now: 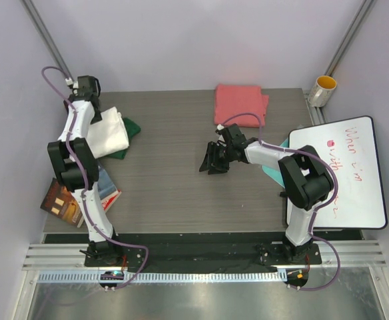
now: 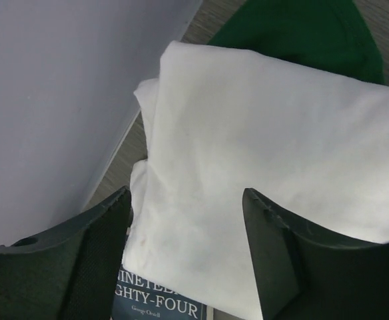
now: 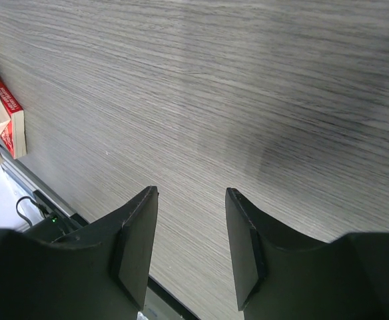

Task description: Fold and stack the t-shirts

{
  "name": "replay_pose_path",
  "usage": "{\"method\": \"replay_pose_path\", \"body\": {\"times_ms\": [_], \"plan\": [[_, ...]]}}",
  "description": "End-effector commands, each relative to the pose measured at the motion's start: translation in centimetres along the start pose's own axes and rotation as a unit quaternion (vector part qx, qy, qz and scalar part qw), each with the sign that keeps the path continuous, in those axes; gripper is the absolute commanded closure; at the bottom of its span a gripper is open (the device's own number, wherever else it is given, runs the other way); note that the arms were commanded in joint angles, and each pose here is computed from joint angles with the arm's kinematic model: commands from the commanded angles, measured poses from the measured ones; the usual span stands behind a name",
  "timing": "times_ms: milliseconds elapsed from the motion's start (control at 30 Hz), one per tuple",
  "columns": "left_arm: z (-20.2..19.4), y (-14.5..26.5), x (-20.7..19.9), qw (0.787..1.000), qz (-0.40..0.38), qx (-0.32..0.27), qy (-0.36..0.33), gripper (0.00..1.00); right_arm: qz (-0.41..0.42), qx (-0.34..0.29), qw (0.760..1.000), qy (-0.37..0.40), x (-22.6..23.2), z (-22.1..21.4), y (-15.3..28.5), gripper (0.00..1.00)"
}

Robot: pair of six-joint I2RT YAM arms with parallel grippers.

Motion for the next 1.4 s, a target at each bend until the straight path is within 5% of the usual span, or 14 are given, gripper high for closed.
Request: {"method": "replay_pose_path", "body": {"times_ms": [0,400,533,667,733,933,1200,1367], "plan": [[1.4,1.1,2.0,0.996,0.063,-0.046,0.047,0.27,0.026,-0.021,0.999,0.008,1.2,0.8,1.1,0.5],[1.1,6.7,1.2,0.993,-0.039,-0.063,0.094,0.27,0.042,-0.028,0.999,0.002,1.6,0.7,1.0,0.5],[-0.4,12.4,-0.9,0.971,-0.189,-0.054,0.137,0.27,0.046,-0.032,0.998,0.002,1.9,0.8,0.9,0.5],[-6.4,17.6,-3.1,0.943,-0.313,-0.003,0.112,0.32,0.047,-0.034,0.998,0.033,2.6,0.4,1.0,0.5],[-8.7,18.7,-3.2,0.952,-0.292,-0.014,0.093,0.32,0.022,-0.028,0.998,0.048,2.5,-0.4,0.9,0.5],[-17.8,23.8,-3.3,0.932,-0.355,0.017,0.067,0.28,-0.054,-0.018,0.991,0.123,1.1,-3.1,2.0,0.5],[-22.6,23.9,-0.3,0.929,-0.363,0.014,0.074,0.23,-0.145,-0.134,0.974,0.114,-1.0,-4.8,7.8,0.49],[-23.7,23.5,-0.6,0.926,-0.373,0.03,0.061,0.23,-0.141,-0.138,0.976,0.091,-1.2,-6.0,9.0,0.49]]}}
Point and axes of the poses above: each gripper's point midway between its finger pads, its own y axis back along the fingers, its own x axis along the line the jaws close on, z = x × y, the point moved 6 cm from there along y, back along the fingers, and after that the axes turned 4 degrees about y, right-handed, at the moved point
